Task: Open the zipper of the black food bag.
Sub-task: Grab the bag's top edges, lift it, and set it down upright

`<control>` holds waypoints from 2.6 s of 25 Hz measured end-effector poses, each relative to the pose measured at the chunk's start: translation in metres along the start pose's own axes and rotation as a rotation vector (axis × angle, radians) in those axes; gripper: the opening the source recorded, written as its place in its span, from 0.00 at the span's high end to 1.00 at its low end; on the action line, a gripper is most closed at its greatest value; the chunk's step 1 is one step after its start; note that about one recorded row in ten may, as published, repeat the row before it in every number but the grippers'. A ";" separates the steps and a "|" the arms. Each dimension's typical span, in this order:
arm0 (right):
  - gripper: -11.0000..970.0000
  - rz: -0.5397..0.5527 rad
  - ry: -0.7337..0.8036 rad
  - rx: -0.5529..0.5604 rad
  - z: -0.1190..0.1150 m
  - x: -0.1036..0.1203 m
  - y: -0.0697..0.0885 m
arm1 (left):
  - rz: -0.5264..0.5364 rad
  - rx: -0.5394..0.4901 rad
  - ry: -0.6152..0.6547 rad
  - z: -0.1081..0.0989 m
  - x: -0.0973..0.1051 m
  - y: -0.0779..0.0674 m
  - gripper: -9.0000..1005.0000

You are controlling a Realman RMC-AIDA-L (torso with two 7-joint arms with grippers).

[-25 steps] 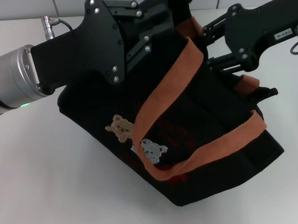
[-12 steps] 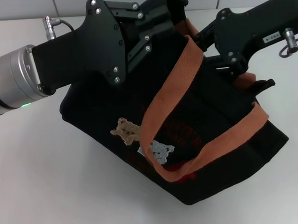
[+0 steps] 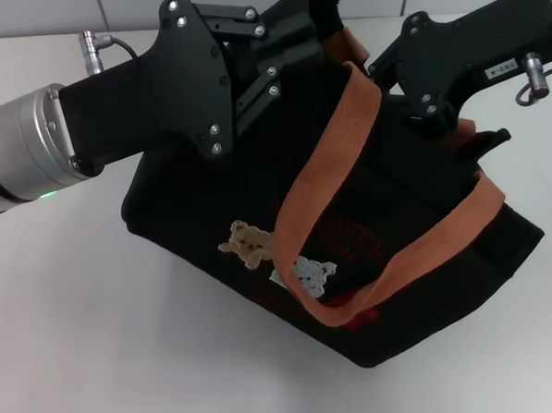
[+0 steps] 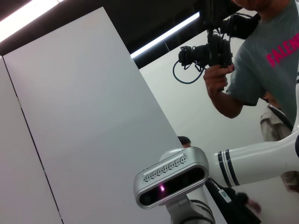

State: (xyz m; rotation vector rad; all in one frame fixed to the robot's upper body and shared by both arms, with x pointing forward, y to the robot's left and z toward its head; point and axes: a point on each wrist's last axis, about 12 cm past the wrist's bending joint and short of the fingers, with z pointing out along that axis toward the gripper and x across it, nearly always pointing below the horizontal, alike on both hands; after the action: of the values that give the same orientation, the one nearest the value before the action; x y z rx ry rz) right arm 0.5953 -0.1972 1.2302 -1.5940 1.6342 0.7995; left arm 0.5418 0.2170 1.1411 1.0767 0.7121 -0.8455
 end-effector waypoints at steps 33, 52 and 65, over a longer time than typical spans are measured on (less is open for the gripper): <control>0.99 0.009 0.097 -0.090 -0.032 0.015 0.037 | 0.020 -0.071 0.011 -0.007 0.000 0.002 0.99; 0.99 0.036 0.074 -0.049 -0.045 0.022 0.041 | -0.191 -0.378 0.305 -0.082 0.017 -0.019 0.95; 0.99 0.098 0.020 -0.008 -0.057 0.038 0.050 | -0.276 -0.328 0.370 -0.078 0.026 -0.022 0.59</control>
State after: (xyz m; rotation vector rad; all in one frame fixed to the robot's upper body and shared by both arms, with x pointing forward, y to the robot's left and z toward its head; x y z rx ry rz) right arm 0.5416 -0.2636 1.2284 -1.5423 1.7361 0.8440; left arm 0.5289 0.2794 1.0847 0.8544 1.2866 -0.7329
